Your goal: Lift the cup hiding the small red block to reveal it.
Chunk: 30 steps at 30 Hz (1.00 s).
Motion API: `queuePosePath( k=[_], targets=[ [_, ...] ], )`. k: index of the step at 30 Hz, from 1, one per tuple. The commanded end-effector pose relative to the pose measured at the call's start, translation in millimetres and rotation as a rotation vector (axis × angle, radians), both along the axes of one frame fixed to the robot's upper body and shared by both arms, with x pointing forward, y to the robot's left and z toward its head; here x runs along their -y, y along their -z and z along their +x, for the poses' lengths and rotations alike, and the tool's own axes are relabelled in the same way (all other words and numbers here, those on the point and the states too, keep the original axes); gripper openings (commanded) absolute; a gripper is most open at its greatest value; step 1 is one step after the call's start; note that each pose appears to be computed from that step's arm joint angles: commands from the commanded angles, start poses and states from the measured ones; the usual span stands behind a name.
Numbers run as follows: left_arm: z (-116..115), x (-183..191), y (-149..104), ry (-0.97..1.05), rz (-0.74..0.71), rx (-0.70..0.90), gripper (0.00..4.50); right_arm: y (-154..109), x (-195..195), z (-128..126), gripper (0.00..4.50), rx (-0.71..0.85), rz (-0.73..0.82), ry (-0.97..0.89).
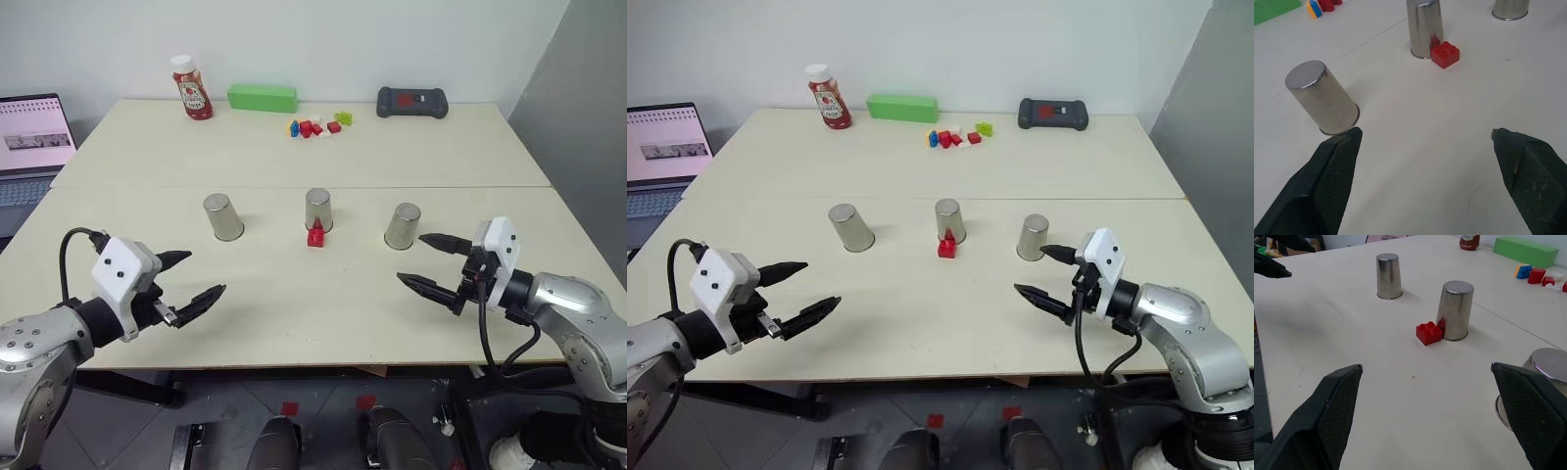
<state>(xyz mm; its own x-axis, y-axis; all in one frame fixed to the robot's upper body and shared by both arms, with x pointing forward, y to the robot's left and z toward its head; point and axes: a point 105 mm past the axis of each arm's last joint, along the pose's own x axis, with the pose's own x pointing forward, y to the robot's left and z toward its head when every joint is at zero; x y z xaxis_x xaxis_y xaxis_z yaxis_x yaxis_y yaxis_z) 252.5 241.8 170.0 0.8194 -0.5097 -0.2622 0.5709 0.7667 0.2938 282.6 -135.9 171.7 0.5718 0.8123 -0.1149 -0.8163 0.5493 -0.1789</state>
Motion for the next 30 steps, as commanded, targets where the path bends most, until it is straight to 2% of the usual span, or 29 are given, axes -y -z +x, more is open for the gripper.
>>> queuePosePath(
  k=[1,7,18,30],
  targets=[
    [0.3,2.2,-9.5,0.025,0.016,0.047,4.5,-8.5,-0.2,-2.4,4.48,0.038,0.012,-0.001],
    [0.7,1.6,-5.9,0.03,0.05,0.043,4.5,-6.4,1.9,-4.0,4.48,0.035,0.017,0.009],
    [4.3,0.4,-5.1,0.011,0.027,0.047,4.5,-7.8,-1.6,-1.7,4.48,0.048,0.033,0.007],
    [-4.6,-5.9,2.4,-0.03,0.011,0.003,4.5,-10.2,-4.4,-7.8,4.48,0.033,0.049,0.014]
  ],
)
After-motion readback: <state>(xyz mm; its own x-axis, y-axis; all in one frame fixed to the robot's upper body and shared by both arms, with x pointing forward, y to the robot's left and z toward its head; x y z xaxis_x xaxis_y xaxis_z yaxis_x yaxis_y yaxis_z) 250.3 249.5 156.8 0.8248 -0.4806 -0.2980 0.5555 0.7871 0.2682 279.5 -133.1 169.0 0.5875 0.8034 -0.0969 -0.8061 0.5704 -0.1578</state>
